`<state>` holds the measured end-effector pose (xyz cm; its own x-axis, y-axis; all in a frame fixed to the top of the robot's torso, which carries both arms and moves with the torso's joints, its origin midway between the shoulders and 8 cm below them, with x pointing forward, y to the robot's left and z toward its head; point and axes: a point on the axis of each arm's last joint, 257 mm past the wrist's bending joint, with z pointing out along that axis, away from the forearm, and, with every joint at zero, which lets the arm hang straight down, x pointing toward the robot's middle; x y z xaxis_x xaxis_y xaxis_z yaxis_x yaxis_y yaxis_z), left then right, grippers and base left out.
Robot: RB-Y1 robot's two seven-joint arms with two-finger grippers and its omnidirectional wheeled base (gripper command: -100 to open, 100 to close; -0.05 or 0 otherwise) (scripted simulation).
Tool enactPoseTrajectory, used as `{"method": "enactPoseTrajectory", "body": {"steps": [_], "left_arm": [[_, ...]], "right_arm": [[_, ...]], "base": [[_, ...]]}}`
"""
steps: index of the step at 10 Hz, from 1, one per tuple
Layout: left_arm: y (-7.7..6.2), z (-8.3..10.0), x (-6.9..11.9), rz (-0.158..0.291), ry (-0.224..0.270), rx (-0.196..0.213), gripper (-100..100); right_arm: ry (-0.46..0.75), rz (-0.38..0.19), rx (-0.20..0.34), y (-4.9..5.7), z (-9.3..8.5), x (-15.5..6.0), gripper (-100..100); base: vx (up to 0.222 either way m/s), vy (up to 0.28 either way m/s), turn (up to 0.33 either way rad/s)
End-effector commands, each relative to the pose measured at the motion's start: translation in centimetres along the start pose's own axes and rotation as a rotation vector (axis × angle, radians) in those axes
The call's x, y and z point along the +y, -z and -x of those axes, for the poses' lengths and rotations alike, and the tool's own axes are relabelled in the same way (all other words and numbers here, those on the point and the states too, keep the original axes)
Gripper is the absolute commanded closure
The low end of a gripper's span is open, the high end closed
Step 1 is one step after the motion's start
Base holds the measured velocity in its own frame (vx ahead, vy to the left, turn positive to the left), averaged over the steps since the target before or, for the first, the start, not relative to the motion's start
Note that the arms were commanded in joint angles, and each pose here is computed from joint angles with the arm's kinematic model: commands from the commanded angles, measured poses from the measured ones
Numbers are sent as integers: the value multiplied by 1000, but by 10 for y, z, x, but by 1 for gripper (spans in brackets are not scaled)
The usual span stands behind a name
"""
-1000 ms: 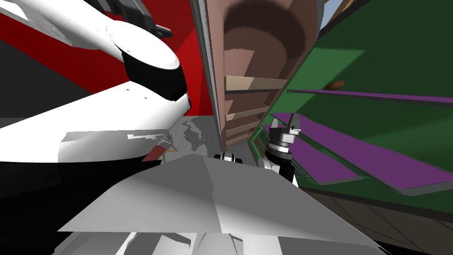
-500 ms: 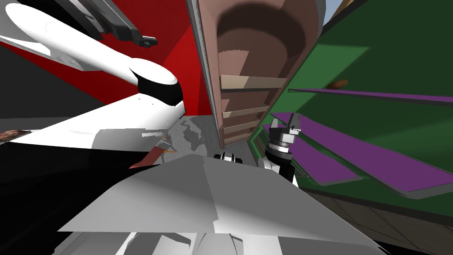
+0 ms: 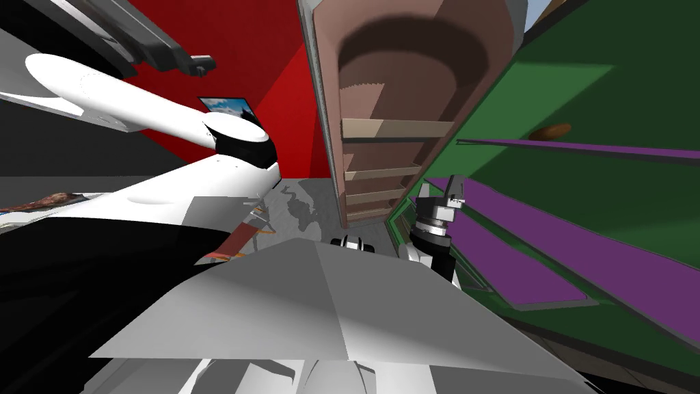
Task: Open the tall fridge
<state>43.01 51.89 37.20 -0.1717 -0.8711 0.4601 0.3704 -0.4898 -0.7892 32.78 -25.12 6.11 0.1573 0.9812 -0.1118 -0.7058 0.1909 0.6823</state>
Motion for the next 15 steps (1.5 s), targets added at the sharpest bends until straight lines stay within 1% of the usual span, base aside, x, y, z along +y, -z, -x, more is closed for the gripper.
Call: {"method": "enactPoseTrajectory", "body": {"steps": [1,2,3,5,6,7,8,9,10,12,14,15], "left_arm": [[24,29,-37,-92,-24,-54,-100],[32,36,-44,-102,-45,-64,-100],[34,39,-39,-95,-57,-59,-100],[33,32,-40,-103,-63,-25,-100],[60,54,-68,-189,-34,-70,-100],[69,59,-79,-217,-31,-78,-100],[80,63,-91,-247,-23,-85,-100],[93,66,-108,-287,-53,-97,-100],[102,68,-115,-299,-82,-101,-100],[117,66,-126,-303,-139,-102,-100],[117,56,-125,-305,-145,-62,-100],[146,61,-154,-390,-135,-82,-100]], "right_arm": [[0,0,0,0,0,0,0],[0,0,0,0,0,0,0],[0,0,0,0,0,0,0],[0,0,0,0,0,0,0],[0,0,0,0,0,0,0],[0,0,0,0,0,0,0],[0,0,0,0,0,0,0],[0,0,0,0,0,0,0],[0,0,0,0,0,0,0],[0,0,0,0,0,0,0],[0,0,0,0,0,0,0],[0,0,0,0,0,0,0]], "base": [[-12,8,-6],[-15,3,4],[-12,0,9],[-4,0,1],[92,14,308],[136,3,189],[70,-7,-25],[15,-6,-35],[0,0,0],[-12,-2,4],[-5,1,2],[85,10,271]]}}
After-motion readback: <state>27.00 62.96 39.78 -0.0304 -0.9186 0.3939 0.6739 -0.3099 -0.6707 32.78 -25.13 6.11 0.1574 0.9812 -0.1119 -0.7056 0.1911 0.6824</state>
